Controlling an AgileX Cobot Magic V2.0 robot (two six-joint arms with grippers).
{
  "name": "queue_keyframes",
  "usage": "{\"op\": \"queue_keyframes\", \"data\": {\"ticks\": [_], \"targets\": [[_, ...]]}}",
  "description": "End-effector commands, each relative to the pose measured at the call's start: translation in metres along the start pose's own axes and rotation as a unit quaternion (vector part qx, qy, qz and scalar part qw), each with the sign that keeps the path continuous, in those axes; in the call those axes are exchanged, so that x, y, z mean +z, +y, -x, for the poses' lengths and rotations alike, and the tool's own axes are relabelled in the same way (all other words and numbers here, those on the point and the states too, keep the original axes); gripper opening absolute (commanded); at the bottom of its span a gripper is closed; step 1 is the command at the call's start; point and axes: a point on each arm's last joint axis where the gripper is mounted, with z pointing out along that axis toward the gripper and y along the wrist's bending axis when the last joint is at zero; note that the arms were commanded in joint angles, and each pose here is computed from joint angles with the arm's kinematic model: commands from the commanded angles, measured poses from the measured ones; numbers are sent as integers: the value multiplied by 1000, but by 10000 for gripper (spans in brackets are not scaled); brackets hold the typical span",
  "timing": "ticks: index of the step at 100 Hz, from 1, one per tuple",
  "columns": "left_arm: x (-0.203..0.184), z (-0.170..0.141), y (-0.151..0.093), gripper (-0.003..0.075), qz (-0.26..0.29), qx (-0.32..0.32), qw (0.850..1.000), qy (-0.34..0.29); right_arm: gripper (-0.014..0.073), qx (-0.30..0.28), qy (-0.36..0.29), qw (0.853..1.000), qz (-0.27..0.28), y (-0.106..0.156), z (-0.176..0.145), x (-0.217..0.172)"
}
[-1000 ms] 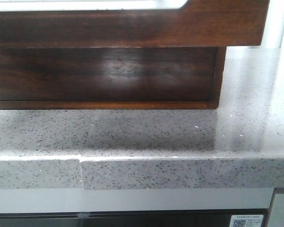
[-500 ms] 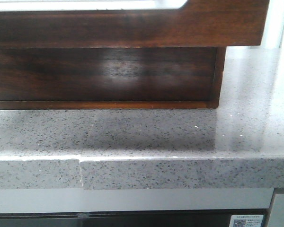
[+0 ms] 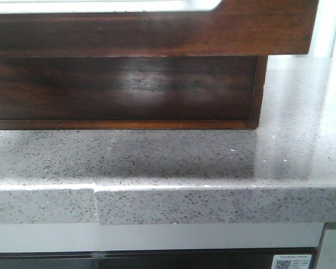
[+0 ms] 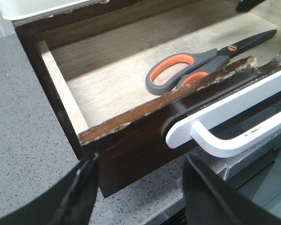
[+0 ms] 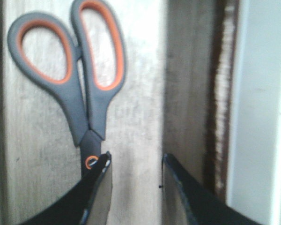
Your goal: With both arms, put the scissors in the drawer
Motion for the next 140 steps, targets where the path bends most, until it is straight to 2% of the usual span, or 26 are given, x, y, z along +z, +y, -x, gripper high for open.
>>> {"op": "queue_keyframes", "data": {"ticks": [1,18,39,63,91,108,122,131,140], "targets": [[-2,15,2,367,7,-9,999,-45,240,63,-29,997,-40,-9,-9,-50],[-2,15,2,367,7,-9,999,-45,240,165,-80,983,-18,-9,-33,-91],[-2,15,2,367,7,-9,999,-45,240,300,-148,942,1,-12,-81,-117],[-2,15,2,367,7,-9,999,-45,240,423,-150,891,-62,-1,-144,-108],[-2,15,2,367,7,-9,999,-45,240,492,-176,841,-138,51,-186,-81],[-2,15,2,367,7,-9,999,-45,240,495,-198,827,-178,81,-200,-75],[-2,15,2,366,7,-9,999,-45,229,496,-198,826,-179,95,-205,-73],[-2,15,2,353,7,-9,999,-45,152,497,-196,827,-177,97,-206,-71],[-2,15,2,288,7,-9,999,-45,44,498,-194,827,-175,98,-206,-70]]}}
